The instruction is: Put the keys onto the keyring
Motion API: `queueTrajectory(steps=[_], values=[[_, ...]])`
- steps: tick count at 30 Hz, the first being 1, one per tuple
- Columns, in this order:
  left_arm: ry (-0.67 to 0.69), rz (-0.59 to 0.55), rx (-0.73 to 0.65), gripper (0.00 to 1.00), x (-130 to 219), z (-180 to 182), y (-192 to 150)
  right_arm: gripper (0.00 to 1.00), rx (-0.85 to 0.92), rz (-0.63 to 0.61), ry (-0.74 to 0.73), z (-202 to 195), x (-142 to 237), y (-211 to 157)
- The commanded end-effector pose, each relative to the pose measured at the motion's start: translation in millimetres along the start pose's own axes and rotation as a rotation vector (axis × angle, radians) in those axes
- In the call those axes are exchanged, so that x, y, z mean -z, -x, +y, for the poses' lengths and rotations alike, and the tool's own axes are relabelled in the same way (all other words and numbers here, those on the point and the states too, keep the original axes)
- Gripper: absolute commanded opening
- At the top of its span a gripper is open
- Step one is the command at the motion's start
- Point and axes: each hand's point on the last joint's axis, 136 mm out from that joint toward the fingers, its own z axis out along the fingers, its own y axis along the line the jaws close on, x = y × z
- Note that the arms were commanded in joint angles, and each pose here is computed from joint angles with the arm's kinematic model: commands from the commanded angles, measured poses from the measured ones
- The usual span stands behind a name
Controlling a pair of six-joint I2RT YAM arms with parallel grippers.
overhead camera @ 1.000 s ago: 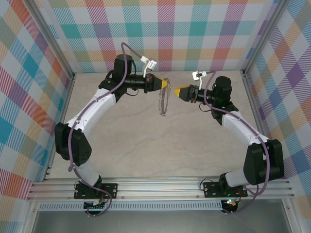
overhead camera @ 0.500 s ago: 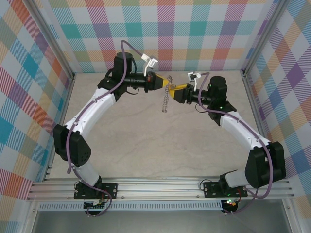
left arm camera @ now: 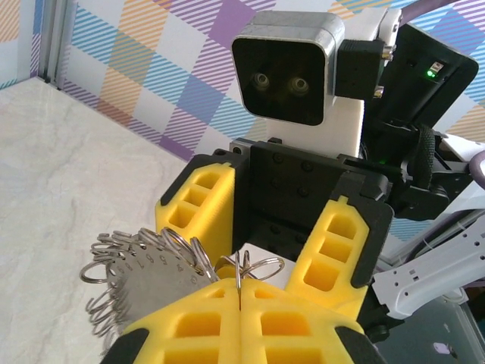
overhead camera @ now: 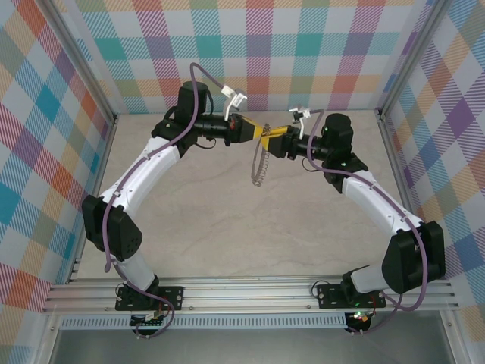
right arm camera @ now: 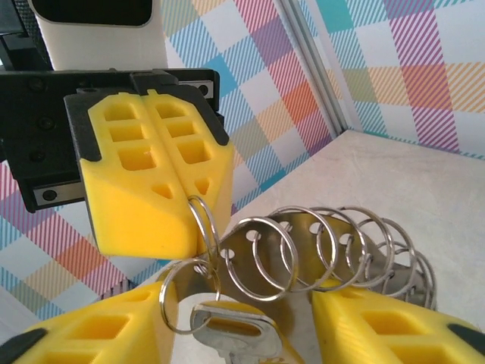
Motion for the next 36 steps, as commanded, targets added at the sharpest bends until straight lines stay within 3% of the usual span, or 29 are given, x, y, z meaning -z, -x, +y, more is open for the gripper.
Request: queueTrajectory(steps=[1, 13, 25, 36], values=[[-0.032, -0.017, -0.061, 0.00, 1.7, -17.2, 10.8, 0.40, 0.034, 0.015, 0.022, 7.2, -3.9, 1.9], [0.012, -0.042, -0.075, 0.00, 6.0, -16.2, 18.4, 0.29, 0.001, 0.059, -0.003, 6.2, 2.0, -20.4], [0.034, -0.072, -0.086, 0.00, 8.0, -14.7, 24.6, 0.01, 0.004, 0.071, 0.021, 15.0, 0.8, -20.8], [0.034, -0.101, -0.078, 0.00, 7.3, -13.9, 29.2, 0.00, -0.013, 0.105, 0.050, 15.7, -14.1, -31.9]])
